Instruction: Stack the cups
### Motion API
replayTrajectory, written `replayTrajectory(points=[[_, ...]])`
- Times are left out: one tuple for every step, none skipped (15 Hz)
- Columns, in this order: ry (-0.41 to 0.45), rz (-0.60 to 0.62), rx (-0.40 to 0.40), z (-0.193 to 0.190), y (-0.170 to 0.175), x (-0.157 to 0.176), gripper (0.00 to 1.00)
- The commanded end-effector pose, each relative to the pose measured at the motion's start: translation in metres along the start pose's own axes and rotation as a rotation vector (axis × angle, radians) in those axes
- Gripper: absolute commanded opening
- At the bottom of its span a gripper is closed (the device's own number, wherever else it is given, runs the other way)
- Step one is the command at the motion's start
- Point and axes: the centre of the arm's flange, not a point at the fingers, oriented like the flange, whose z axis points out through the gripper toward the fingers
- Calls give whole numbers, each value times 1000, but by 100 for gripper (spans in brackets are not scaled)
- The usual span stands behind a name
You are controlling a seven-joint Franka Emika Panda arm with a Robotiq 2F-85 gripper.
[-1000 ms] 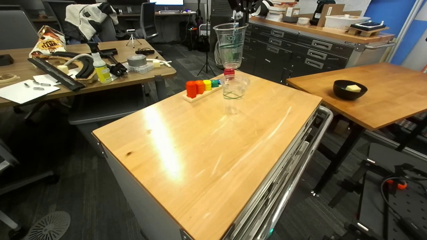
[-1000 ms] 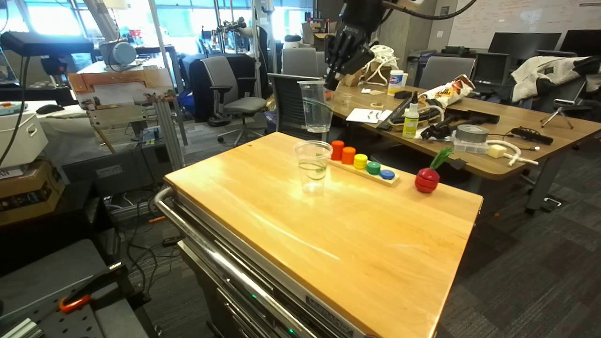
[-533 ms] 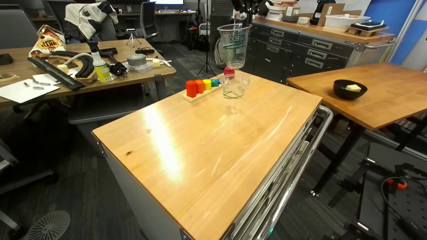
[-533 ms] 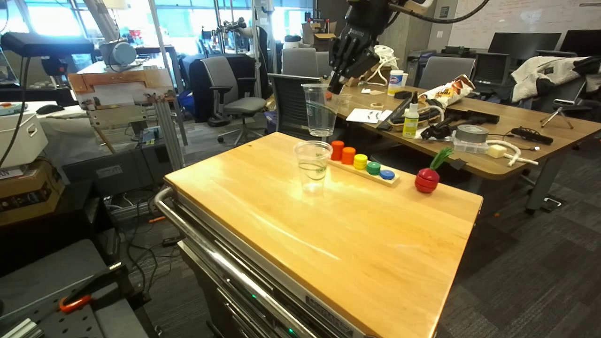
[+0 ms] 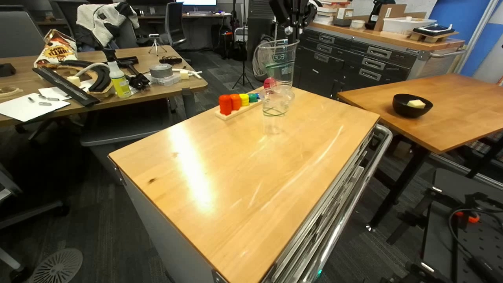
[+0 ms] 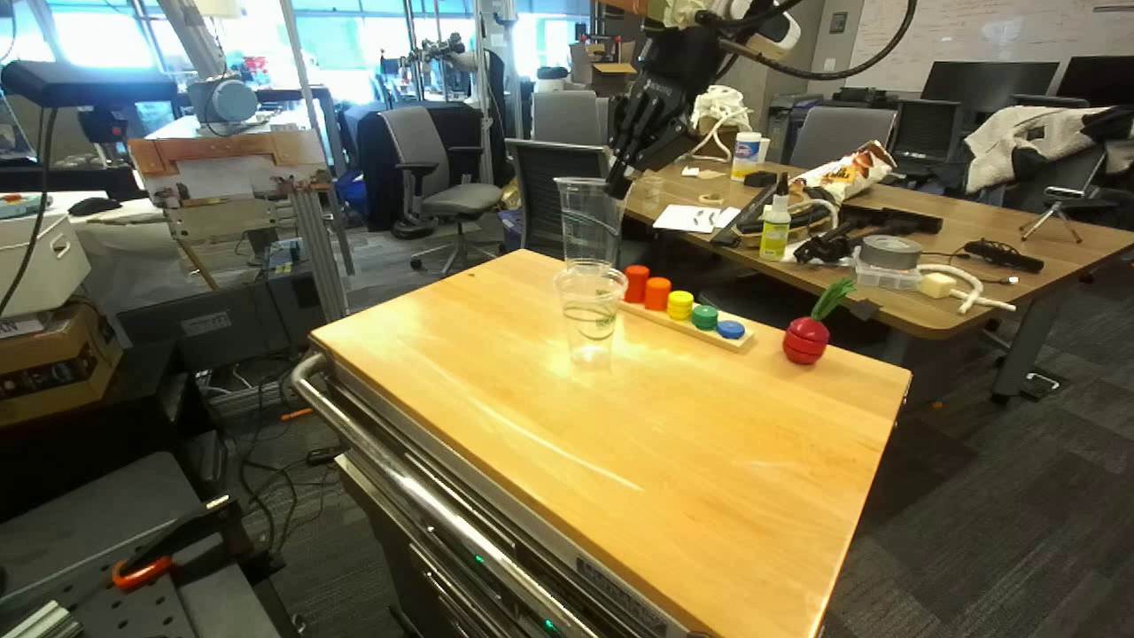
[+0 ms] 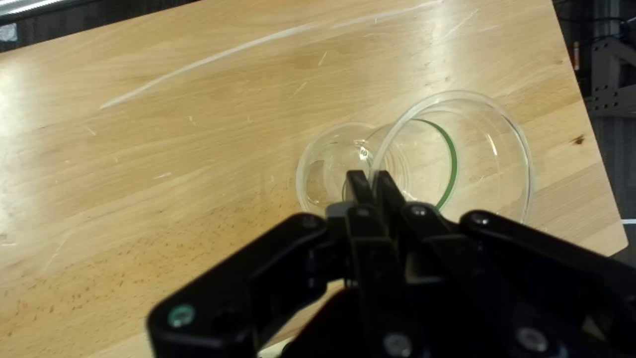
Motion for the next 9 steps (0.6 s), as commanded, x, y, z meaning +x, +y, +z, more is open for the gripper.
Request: replayTrajectory(points=[[-3,-19,25,3,4,-14,2],[-2,-25,29,6,5,-11,2],[-5,-31,33,9,6,-9,2],[-10,-41,41,12,6,-8,2],[-11,-47,44,15,6,-5,2],[-16,-57,52,19,6,-2,2],[-14,-66,56,21,6,0,2],[-9,-74,64,24,7,3,2],[-1,-81,68,26,7,5,2]])
